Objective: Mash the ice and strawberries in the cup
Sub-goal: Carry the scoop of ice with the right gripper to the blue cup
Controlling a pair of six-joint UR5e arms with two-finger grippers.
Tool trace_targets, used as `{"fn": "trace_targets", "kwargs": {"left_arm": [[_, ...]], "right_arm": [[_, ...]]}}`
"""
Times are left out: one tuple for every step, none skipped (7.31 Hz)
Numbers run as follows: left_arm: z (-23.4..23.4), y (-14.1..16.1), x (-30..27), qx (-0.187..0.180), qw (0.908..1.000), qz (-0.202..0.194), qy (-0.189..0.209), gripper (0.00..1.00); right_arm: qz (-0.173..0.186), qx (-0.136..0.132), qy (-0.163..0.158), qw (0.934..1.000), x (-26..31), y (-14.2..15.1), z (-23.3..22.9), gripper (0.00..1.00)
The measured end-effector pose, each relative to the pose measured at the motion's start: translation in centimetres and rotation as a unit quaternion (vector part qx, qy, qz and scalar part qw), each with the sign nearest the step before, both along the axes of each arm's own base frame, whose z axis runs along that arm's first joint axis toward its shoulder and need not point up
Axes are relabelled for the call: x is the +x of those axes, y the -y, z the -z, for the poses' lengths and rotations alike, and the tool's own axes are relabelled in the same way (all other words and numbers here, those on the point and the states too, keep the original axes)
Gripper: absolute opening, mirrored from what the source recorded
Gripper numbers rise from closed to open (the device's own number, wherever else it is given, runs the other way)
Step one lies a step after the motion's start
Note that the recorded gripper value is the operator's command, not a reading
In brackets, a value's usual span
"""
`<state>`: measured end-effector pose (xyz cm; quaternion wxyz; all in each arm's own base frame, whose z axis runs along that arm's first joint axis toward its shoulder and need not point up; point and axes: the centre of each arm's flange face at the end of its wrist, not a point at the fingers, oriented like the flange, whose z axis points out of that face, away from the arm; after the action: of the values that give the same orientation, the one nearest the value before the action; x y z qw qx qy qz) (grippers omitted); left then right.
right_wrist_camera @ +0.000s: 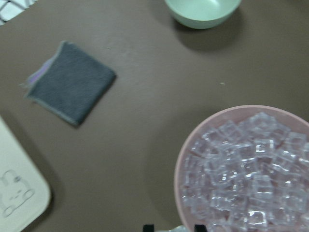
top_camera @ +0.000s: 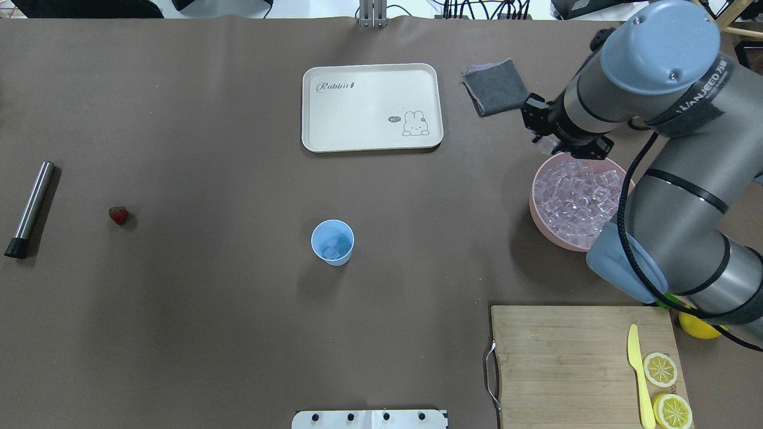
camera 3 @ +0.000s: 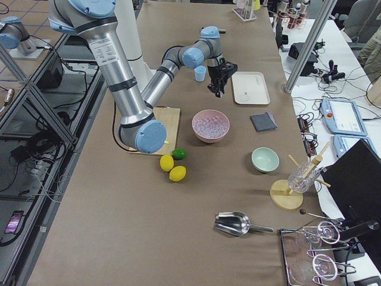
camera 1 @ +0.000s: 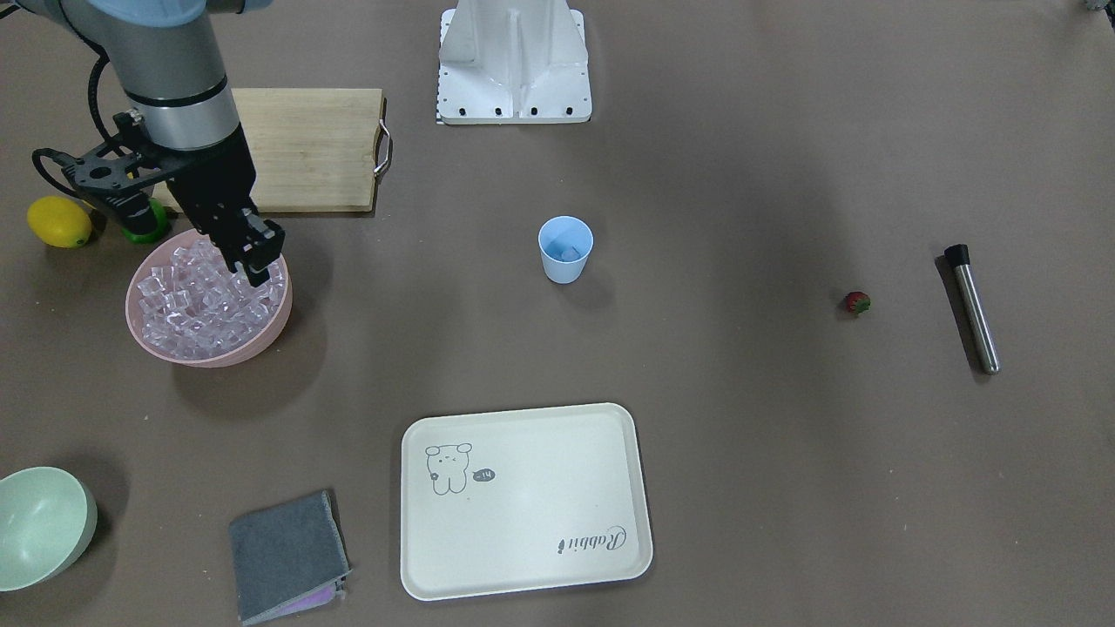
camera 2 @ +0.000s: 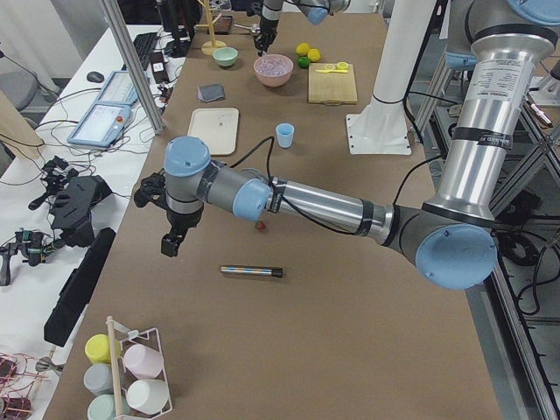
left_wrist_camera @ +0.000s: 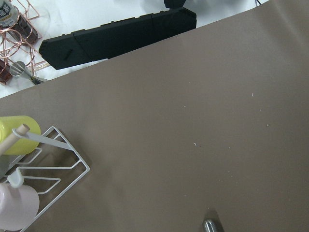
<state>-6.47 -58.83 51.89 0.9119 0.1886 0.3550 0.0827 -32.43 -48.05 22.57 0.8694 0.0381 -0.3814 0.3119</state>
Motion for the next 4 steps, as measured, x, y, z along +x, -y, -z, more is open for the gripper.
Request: {"fn": "trace_targets", "kwargs": {"left_arm": [[-1.1, -0.8, -0.7, -0.009, 0.9999, 0.005, -0.001, 0.98], [-2.1, -1.4, -1.2, -0.018, 0.9998, 0.010, -0.002, 0.98], [-3.1, -1.9, -1.4, -0.028, 0.9995, 0.012, -0.002, 0.98], [-4.5, -2.6, -1.5, -0.040, 0.9991, 0.013, -0.002, 0.98]], "right_arm": [[0.031, 0.066, 0.039, 0.9966, -2.0, -0.3, 2.6, 0.00], [0.065, 0.134, 0.074, 0.9861, -4.8, -1.1, 3.9, 0.00], [0.094, 0.199, 0.093, 0.9711, -7.7, -2.3, 4.6, 0.00], [0.116, 0.250, 0.100, 0.9558, -10.2, -4.0, 5.2, 0.00]]}}
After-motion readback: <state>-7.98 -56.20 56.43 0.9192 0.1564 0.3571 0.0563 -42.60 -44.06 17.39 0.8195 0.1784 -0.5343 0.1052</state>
